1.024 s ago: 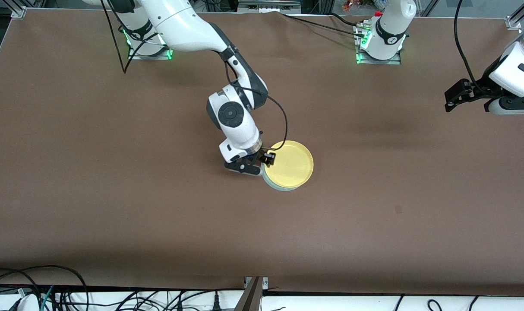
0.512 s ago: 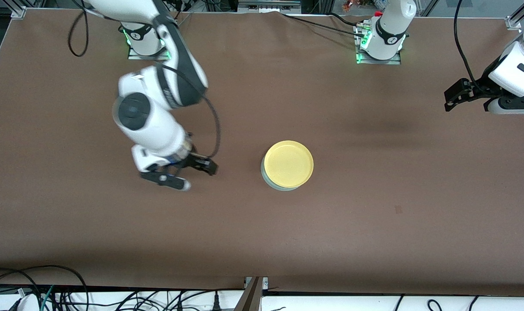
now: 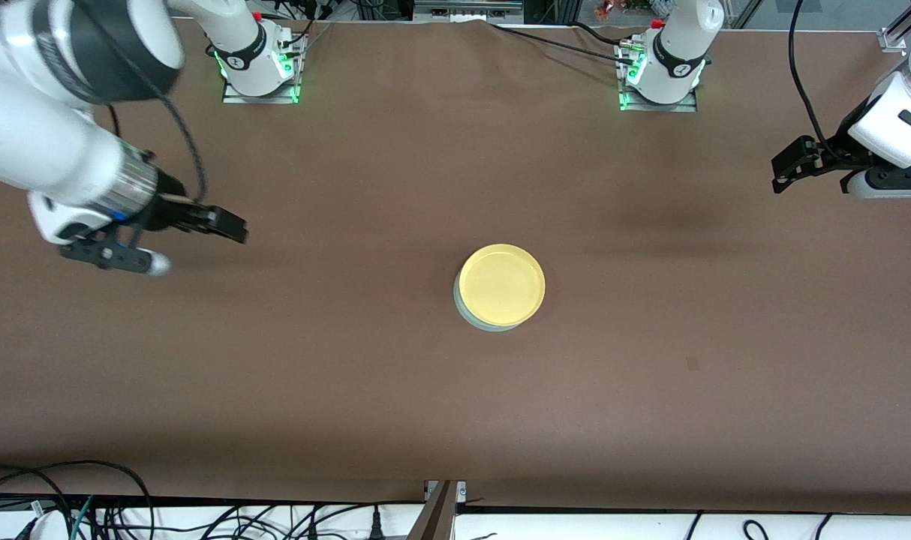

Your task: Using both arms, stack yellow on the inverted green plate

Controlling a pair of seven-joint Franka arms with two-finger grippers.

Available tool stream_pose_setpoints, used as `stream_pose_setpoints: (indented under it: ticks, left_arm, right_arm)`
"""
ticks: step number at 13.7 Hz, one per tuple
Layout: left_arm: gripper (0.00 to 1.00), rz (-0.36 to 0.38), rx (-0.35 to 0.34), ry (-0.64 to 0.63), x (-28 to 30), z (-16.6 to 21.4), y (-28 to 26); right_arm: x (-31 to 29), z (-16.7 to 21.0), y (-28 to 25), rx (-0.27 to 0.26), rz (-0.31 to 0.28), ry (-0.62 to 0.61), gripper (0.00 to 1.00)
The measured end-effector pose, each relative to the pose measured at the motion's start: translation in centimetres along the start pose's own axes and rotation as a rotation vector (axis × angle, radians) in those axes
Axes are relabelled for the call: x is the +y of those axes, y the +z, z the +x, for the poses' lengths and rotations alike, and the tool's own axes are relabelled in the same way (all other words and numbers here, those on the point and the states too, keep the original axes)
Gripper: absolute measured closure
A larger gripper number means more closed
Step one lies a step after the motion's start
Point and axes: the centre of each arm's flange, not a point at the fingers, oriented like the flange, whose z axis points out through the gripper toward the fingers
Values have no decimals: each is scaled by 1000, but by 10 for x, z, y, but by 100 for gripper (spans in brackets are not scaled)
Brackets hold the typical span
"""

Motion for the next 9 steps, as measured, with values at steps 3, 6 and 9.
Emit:
stream_pose_setpoints:
  ticks: [3,6,9]
  left_arm:
    - [0,0,0,0,0,0,0]
    - [0,0,-1,0,0,0,0]
    - [0,0,0,1,1,0,0]
  right_arm:
    - [32,-19,-14,-8,-19,-15,0]
    - [48,-35,-23,12,-71,-55,0]
    - [66,-36,-31,22,-80,-117,0]
